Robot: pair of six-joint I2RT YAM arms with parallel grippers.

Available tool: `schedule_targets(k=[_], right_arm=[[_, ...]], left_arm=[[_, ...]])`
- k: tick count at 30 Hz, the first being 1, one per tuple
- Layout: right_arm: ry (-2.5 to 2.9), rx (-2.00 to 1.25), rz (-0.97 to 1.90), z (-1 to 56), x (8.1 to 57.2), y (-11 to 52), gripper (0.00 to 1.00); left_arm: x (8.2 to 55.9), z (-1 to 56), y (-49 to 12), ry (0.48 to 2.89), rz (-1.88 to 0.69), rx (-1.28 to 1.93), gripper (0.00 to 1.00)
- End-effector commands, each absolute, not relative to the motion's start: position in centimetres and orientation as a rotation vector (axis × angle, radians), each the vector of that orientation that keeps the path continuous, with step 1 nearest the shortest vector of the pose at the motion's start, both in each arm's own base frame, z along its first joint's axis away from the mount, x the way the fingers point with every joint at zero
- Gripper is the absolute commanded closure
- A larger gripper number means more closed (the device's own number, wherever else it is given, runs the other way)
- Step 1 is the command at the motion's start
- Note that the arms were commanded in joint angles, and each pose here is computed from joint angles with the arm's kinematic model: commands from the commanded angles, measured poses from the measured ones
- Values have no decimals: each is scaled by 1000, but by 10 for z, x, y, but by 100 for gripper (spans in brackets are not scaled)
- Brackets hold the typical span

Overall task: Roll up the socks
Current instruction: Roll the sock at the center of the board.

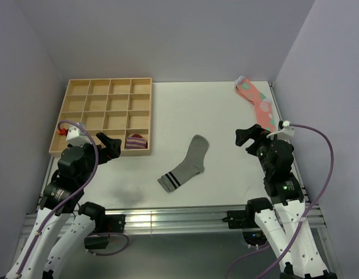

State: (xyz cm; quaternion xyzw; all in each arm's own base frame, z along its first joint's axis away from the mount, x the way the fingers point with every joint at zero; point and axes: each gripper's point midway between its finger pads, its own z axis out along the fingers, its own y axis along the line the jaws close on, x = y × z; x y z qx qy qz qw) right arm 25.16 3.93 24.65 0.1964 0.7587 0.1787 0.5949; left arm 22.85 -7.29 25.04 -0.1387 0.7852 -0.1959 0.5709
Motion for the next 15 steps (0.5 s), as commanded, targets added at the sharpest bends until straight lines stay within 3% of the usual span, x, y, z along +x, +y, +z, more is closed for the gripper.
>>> schedule_targets(k=[1, 15], right_arm=[[1742, 436, 389, 254, 252, 36, 0], [1800, 276, 499, 244, 255, 65, 0]], left_arm=[[229, 264, -75, 1804, -476, -296, 0], [230, 262, -80, 1815, -488, -279, 1]])
